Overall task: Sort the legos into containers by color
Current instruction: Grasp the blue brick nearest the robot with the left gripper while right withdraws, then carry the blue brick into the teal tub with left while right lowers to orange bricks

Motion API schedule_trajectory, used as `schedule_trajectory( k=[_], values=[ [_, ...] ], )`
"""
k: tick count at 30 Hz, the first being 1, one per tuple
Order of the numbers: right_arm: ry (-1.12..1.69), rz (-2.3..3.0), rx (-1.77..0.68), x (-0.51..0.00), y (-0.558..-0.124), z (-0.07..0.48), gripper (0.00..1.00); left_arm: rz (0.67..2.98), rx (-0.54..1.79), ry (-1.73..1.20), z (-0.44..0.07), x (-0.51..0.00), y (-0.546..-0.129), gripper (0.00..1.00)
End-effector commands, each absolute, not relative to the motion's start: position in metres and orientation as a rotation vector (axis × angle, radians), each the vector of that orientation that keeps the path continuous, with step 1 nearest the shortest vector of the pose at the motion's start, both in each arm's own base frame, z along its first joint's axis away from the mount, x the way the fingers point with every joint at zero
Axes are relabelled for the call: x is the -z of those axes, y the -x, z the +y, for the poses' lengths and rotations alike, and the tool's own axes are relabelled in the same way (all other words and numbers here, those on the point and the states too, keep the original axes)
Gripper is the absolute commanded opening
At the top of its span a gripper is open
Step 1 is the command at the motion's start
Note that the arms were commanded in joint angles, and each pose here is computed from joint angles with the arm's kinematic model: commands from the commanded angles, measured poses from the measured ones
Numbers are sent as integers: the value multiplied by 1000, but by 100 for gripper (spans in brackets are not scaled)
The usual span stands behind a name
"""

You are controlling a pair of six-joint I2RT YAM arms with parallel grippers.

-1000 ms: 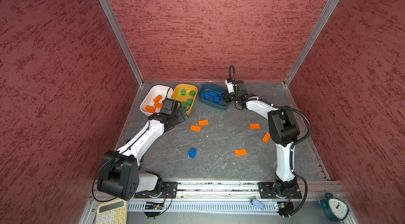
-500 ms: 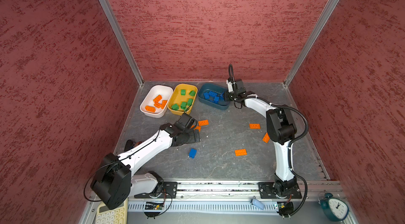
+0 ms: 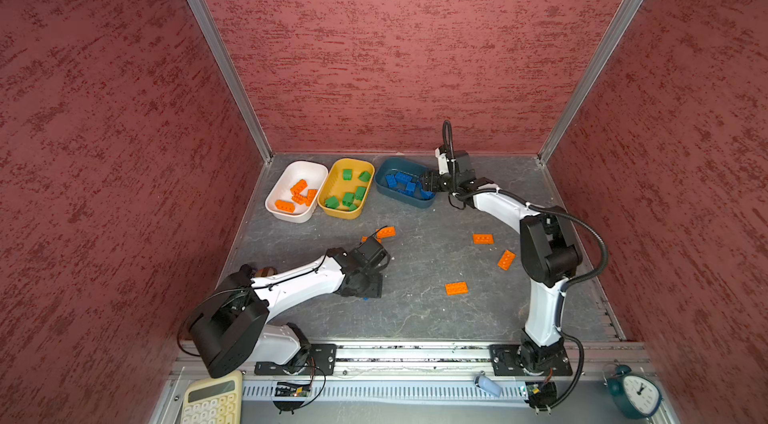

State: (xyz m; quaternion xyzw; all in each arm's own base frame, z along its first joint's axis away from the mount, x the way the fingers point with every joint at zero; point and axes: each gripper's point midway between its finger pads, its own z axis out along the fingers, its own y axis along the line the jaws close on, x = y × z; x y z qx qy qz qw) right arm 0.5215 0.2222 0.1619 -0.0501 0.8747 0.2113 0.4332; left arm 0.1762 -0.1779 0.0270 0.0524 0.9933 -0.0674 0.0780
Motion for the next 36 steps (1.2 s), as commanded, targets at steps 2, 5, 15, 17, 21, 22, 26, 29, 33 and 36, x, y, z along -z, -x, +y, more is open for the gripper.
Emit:
schedule_trajectory(
  k=[2, 5, 15, 17, 21, 22, 26, 29, 33, 36],
  values=[
    [21, 1980, -512, -217, -522, 207, 89, 2946, 146, -212, -183, -27, -183, 55],
    [-36, 1942, -460, -226, -512, 191, 99, 2939, 121, -215, -183, -27, -186, 41],
    [-219, 1904, -227, -215, -449, 117, 99, 2774, 344, -215, -231, -67, -227, 26],
    [-192, 1966, -218, -205, -440, 115, 99, 2721, 405, -226, -246, -81, -239, 25],
    [-195, 2005, -204, -190, -423, 109, 99, 2604, 490, -210, -270, -107, -276, 26],
    [-202, 2009, -206, -187, -420, 108, 99, 2574, 512, -196, -276, -114, -288, 26],
    [-234, 2012, -243, -186, -413, 107, 99, 2494, 597, -153, -295, -134, -339, 27],
    [-243, 2015, -298, -185, -408, 112, 99, 2473, 609, -115, -303, -143, -373, 26],
    [-272, 2048, -314, -176, -397, 109, 99, 2419, 652, -48, -309, -156, -415, 26],
    [-274, 2078, -278, -168, -387, 103, 99, 2346, 688, -3, -308, -168, -450, 27]
  ],
)
